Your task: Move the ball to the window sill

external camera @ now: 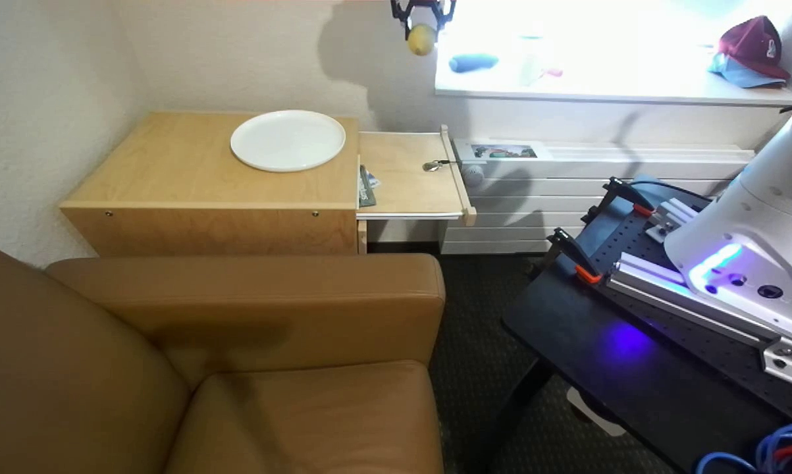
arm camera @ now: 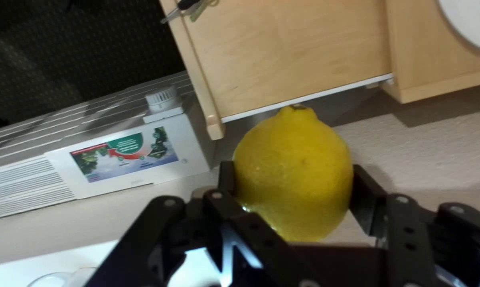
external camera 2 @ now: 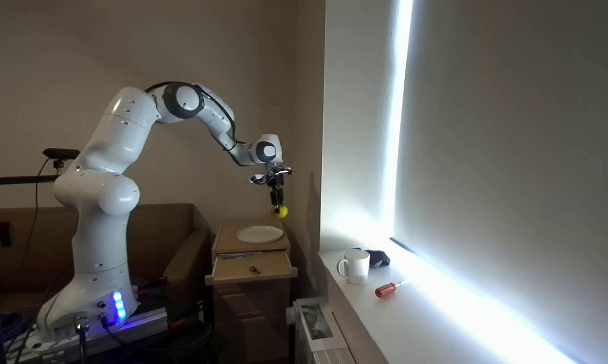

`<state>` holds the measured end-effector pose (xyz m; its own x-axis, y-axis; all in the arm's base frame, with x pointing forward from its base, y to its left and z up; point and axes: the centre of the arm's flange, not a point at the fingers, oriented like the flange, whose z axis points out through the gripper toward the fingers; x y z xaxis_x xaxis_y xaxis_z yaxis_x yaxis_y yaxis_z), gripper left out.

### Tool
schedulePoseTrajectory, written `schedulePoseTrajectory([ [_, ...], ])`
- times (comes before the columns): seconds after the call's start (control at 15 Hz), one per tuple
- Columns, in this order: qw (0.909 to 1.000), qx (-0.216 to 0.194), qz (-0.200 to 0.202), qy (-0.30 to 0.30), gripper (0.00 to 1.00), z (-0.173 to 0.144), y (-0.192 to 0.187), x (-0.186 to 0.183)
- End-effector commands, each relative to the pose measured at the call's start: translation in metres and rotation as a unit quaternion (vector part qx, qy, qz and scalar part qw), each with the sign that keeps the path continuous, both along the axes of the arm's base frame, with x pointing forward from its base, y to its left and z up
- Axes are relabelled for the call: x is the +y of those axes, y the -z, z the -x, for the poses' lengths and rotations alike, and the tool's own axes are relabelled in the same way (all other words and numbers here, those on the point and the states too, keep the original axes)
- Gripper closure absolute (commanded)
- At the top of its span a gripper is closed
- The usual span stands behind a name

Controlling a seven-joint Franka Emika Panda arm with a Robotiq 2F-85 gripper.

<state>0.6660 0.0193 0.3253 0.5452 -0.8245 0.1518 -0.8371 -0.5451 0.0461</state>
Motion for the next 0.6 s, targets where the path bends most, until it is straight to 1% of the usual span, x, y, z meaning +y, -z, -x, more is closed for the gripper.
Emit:
schedulePoseTrajectory([
  [0.0, 0.9994, 0.01, -0.008, 0.031, 0.56, 0.063, -0.016, -0.07],
  [0.2, 0.9969, 0.019, -0.022, 0.072, 0.56, 0.102, -0.015, -0.133],
  [0.33, 0.9935, 0.025, -0.035, 0.106, 0.56, 0.13, -0.011, -0.177],
  [0.47, 0.9876, 0.022, -0.044, 0.149, 0.56, 0.159, -0.001, -0.224],
  [0.53, 0.9826, 0.016, -0.044, 0.18, 0.56, 0.169, 0.006, -0.245],
])
